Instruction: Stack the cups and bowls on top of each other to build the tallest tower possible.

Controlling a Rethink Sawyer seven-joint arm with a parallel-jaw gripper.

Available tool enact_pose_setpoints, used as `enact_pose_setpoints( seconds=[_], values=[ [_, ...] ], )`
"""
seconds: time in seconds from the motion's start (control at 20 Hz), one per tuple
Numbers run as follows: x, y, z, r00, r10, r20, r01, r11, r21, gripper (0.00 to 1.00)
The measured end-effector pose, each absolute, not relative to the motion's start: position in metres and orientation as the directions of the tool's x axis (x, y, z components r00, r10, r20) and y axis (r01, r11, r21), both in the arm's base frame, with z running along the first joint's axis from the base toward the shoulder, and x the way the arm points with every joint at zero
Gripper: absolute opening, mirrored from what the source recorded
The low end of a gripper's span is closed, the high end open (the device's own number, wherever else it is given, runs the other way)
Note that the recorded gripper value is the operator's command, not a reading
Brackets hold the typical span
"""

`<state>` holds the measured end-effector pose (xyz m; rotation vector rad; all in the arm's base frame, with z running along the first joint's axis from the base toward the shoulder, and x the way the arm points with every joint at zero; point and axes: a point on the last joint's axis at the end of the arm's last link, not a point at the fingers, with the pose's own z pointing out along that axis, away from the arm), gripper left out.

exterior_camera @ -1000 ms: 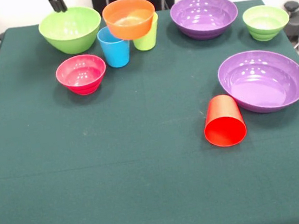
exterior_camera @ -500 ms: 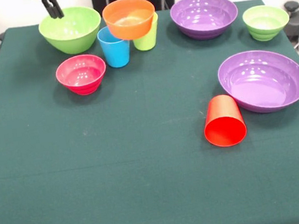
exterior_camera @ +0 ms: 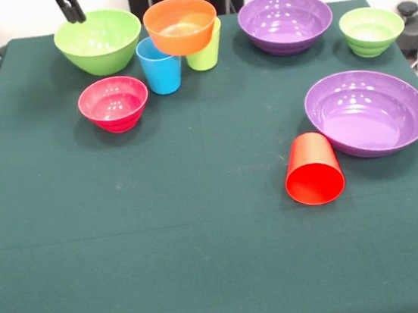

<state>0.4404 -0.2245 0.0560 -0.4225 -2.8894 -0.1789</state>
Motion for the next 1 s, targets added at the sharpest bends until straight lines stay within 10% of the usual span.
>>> enact_pose_setpoints(
  seconds=[1.0],
  values=[
    [0.442,-0.241,0.071,-0.935,0.291,0.201,0.308,0.950,0.055,0.00]
  ],
)
